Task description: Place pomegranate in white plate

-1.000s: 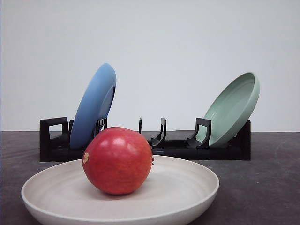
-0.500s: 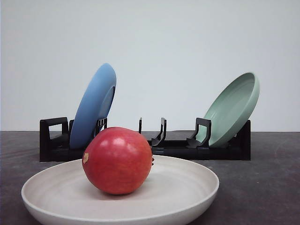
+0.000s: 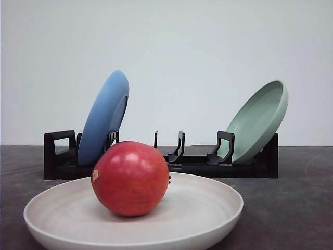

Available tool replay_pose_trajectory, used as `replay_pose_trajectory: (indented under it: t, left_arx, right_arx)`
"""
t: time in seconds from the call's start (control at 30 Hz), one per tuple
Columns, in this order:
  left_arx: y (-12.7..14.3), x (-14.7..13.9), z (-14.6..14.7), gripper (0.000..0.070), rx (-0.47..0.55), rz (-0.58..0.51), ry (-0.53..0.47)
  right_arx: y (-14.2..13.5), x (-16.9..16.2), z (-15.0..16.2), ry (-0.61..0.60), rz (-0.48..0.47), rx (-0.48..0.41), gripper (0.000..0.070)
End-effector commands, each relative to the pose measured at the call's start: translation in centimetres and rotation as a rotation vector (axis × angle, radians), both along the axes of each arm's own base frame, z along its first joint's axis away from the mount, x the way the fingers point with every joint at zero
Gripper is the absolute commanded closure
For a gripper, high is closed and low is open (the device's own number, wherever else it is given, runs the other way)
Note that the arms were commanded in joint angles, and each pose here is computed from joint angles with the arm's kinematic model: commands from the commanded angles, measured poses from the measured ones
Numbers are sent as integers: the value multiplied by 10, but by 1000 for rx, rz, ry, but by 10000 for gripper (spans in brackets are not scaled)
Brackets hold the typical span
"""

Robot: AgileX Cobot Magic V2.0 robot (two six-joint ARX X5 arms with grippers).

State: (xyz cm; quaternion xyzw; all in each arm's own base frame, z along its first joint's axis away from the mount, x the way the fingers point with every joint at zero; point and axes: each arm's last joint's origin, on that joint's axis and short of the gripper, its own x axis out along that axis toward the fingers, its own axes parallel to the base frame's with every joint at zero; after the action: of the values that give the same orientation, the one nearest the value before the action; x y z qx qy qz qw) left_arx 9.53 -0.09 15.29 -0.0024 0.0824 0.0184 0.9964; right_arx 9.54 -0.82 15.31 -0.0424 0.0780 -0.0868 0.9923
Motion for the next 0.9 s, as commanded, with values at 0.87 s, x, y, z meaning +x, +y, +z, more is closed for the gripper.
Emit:
replay_pose_trajectory:
  t: [0.87]
  left_arx:
    - [0,0,-3,700,-2,6,13]
  right_arx:
    - [0,0,-1,1,-3,-5,673]
